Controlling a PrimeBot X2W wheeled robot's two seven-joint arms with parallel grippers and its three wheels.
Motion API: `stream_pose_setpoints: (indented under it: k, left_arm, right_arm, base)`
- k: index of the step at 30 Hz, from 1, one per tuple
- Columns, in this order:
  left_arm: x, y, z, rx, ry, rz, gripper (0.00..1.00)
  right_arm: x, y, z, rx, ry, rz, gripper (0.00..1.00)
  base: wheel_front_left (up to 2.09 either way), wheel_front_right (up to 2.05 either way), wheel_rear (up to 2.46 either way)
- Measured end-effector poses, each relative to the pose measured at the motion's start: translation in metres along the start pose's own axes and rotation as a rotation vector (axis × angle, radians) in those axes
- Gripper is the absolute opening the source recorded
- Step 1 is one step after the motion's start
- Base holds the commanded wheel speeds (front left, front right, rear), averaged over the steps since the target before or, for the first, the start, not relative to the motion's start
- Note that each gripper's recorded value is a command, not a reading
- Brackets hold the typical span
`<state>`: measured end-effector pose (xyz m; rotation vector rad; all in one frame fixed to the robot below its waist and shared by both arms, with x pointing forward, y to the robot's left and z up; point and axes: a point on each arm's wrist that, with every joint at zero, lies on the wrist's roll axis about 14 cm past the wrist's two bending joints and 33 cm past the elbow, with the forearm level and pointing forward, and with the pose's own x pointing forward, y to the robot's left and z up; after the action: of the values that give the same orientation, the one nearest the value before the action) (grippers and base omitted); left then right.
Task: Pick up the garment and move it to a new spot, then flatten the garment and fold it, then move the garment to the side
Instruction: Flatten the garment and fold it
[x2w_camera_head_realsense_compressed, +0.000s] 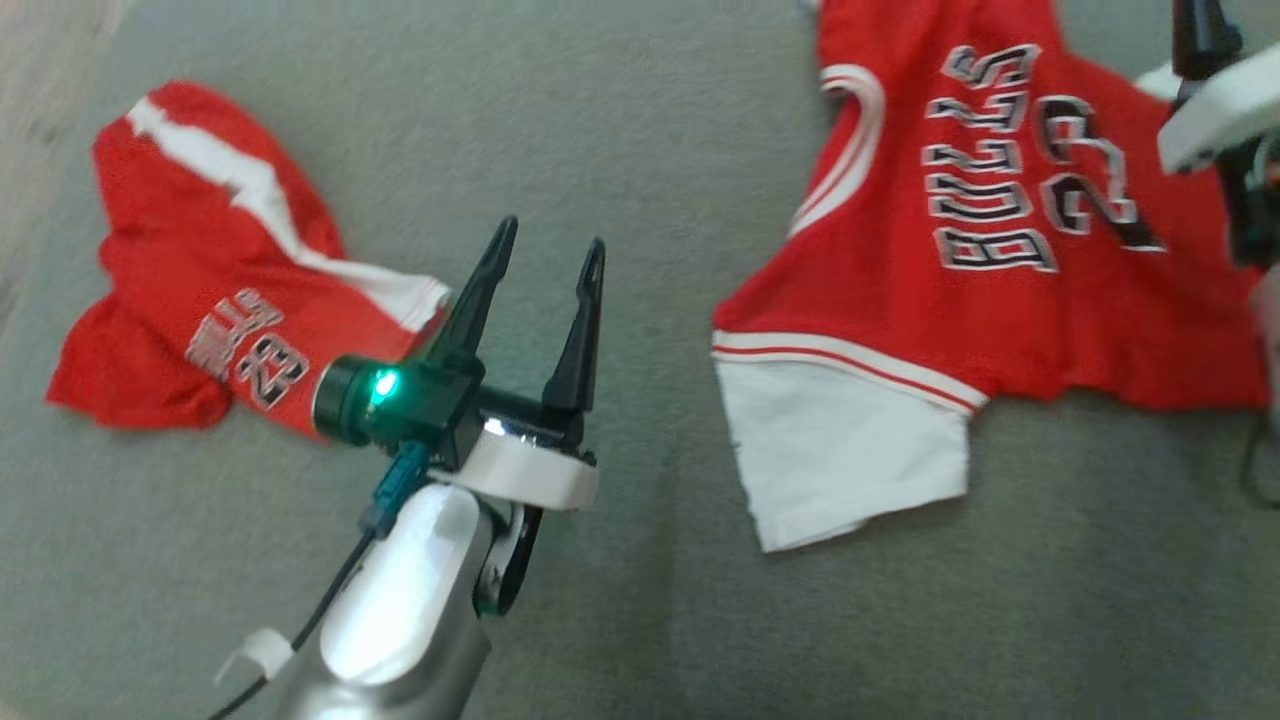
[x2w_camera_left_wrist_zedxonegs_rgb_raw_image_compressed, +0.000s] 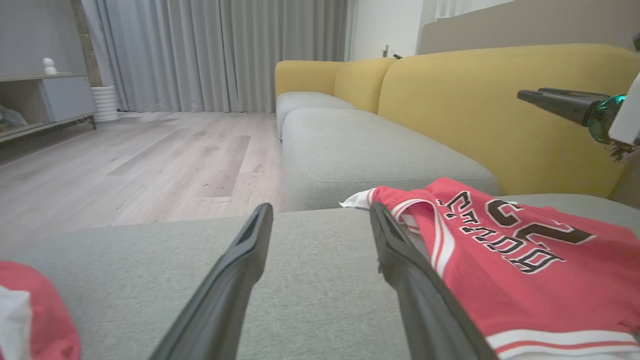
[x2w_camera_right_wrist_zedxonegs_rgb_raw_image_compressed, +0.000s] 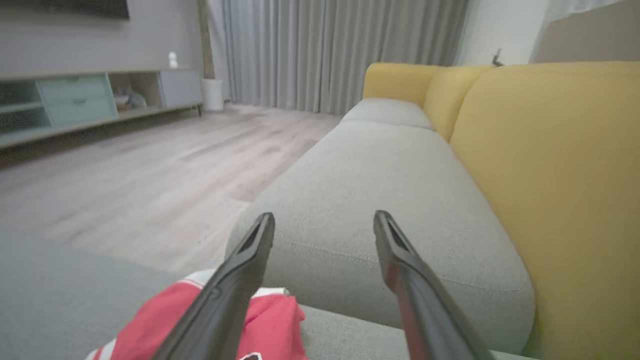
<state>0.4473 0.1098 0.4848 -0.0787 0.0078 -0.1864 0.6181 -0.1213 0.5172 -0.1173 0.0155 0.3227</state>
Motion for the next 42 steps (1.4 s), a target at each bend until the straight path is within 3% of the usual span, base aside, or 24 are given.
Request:
stream_pose_setpoints:
  k: [5,10,15,23,42]
  left_arm:
    - [-0.009,-0.019,-0.005,-0.03,0.014,-0.039,1.0]
    - [-0.014,-0.04,-0.004,-0.049,0.014,-0.09,1.0]
    - [-0.012,-0.06,-0.005,-0.052,0.018,-0.151,1.0]
    - [-0.009,-0.075,-0.022,-0.039,0.067,-0.204,1.0]
    - [0.015,-0.091,-0.118,0.057,0.454,-0.31,1.0]
  right_arm:
    - [-0.072,-0.011,-0.004,0.127,-0.085,-0.136,1.0]
    - [-0.169,0.003,-0.057,0.216,0.004,-0.263,1.0]
    - [-0.23,-0.001,-0.072,0.219,0.045,-0.334,1.0]
    - [-0.239,0.002,-0.063,0.243,0.013,-0.337,1.0]
    - [-0.254,-0.01,-0.085,0.264,0.078,-0.396,1.0]
  base:
    - [0.0,0.0,0.0]
    - [0.0,0.0,0.0]
    - [0.0,0.0,0.0]
    - [0.0,0.0,0.0]
    - [0.0,0.0,0.0]
